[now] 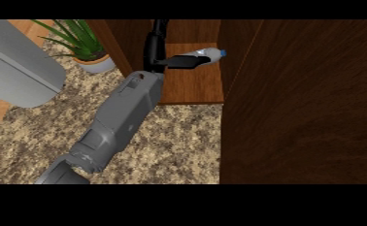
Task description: Pick up the bottled water, place it into the cabinet and close the cabinet
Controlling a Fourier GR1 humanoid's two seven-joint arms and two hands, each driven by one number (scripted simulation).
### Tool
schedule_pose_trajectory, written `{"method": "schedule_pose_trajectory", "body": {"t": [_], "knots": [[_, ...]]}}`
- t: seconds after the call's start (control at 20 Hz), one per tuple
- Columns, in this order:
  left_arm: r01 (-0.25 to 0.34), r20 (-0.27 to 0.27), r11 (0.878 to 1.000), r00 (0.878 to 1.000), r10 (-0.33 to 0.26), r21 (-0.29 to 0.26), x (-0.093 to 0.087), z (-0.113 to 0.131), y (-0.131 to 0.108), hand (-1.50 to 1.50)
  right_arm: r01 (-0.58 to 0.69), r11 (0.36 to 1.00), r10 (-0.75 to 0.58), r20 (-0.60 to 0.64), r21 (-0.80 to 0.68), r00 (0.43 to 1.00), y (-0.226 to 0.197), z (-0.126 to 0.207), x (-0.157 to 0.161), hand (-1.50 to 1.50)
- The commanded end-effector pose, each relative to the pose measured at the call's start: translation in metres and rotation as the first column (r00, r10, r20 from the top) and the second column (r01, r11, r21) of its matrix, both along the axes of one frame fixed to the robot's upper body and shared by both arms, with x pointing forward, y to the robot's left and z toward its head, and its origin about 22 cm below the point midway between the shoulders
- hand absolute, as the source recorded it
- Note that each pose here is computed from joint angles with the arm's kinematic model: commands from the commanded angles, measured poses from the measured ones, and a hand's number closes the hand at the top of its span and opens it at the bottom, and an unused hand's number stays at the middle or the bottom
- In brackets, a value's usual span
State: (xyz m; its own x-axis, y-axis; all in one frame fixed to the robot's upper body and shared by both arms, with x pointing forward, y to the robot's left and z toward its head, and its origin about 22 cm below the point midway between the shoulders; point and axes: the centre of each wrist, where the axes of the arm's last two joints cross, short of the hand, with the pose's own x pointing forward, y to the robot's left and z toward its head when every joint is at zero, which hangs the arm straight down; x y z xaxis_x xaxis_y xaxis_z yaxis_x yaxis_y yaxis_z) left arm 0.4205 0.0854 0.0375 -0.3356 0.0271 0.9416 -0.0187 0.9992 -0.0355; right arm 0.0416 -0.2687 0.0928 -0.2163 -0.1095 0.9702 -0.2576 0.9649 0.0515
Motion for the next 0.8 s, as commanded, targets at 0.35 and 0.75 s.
{"method": "schedule_pose_trajectory", "body": {"t": [0.35, 0.75], "knots": [[0.217, -0.002, 0.959, 0.975, -0.221, -0.183, -0.061, -0.033, -0.014, -1.5, 0.005, 1.0, -0.005, 0.041, 0.01, 0.999, 0.012, 0.029, 0.001, -1.5], [0.331, 0.085, 0.916, 0.944, -0.32, -0.228, -0.121, -0.026, -0.029, -1.5, 0.01, 1.0, -0.009, 0.035, -0.028, 0.999, 0.015, 0.024, 0.0, -1.5]]}}
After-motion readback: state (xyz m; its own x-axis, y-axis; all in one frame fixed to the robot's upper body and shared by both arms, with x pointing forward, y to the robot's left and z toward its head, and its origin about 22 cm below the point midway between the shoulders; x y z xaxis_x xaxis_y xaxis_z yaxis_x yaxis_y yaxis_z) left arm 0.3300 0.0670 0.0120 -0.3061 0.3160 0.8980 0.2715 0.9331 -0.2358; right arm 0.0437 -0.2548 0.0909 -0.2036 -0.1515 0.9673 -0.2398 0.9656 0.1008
